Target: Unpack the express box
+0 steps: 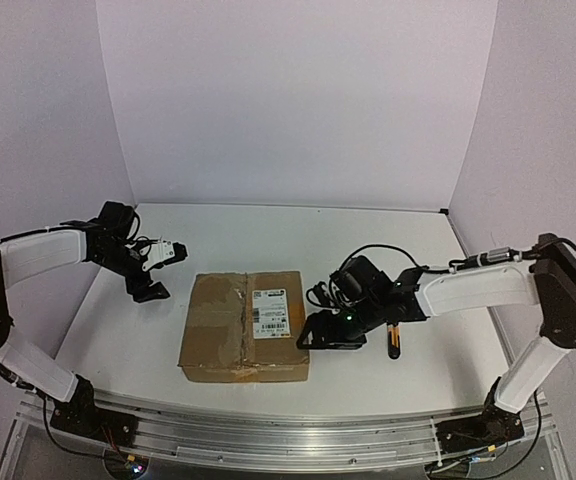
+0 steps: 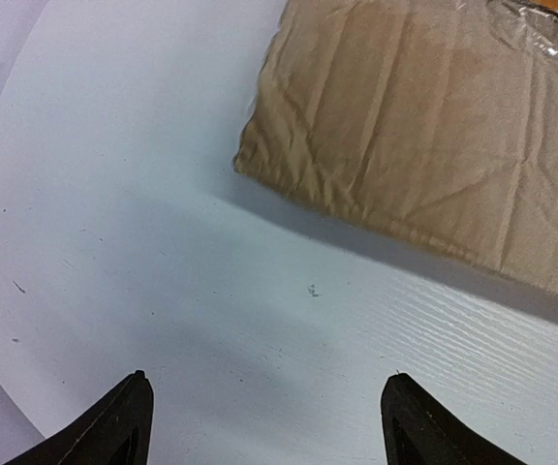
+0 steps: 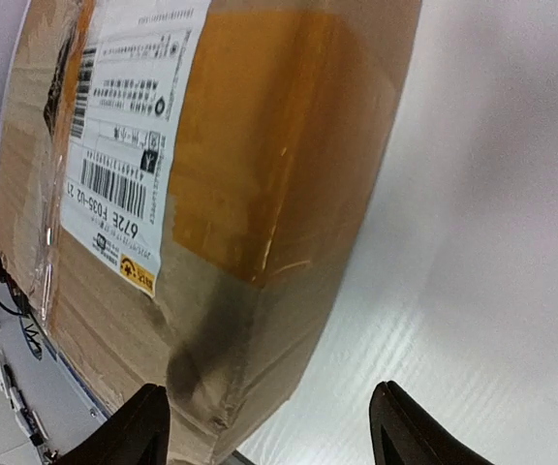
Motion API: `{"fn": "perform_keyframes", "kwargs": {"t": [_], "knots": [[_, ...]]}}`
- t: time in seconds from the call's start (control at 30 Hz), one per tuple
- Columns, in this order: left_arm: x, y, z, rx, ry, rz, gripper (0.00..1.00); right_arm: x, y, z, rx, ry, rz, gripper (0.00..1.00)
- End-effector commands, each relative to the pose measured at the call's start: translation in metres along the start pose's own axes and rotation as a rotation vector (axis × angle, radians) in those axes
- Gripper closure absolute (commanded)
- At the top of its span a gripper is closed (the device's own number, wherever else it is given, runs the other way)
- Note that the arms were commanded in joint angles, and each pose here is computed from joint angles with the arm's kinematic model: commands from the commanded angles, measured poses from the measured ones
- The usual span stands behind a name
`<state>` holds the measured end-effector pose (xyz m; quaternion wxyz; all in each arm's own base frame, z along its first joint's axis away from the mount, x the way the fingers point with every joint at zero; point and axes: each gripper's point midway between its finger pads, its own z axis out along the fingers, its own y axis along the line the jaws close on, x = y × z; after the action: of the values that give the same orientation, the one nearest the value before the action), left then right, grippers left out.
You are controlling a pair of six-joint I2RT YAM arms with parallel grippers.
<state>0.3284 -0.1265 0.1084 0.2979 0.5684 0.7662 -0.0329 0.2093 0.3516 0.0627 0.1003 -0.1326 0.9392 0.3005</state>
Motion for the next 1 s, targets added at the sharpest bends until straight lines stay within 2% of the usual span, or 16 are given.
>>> {"fn": "perform_keyframes", "kwargs": {"t": [0.0,0.1,0.17,0.4,0.5,0.77,0.97], "knots": [[0.01,0.0,0.007,0.0,-0.007,-0.02,0.19,-0.028,-0.02,-0.059,0.219,-0.137,0.008,0.24],[0.008,-0.005,0.015,0.032,-0.035,0.0,0.21,-0.079,0.002,-0.088,0.289,-0.273,-0.073,0.21],[0.001,-0.007,0.021,0.056,-0.07,-0.014,0.22,-0.109,0.029,-0.091,0.251,-0.313,-0.098,0.23],[-0.013,-0.025,0.041,0.114,-0.128,-0.009,0.24,-0.118,0.112,-0.025,-0.086,-0.098,-0.049,0.26],[-0.015,-0.043,0.048,0.163,-0.13,0.01,0.25,-0.116,0.129,-0.004,-0.167,-0.028,-0.008,0.26],[-0.022,-0.069,0.054,0.228,-0.161,0.008,0.25,-0.085,0.139,0.029,-0.257,0.144,0.076,0.33],[-0.027,-0.08,0.055,0.243,-0.181,0.011,0.25,-0.072,0.114,0.055,-0.187,0.186,0.162,0.35]]}}
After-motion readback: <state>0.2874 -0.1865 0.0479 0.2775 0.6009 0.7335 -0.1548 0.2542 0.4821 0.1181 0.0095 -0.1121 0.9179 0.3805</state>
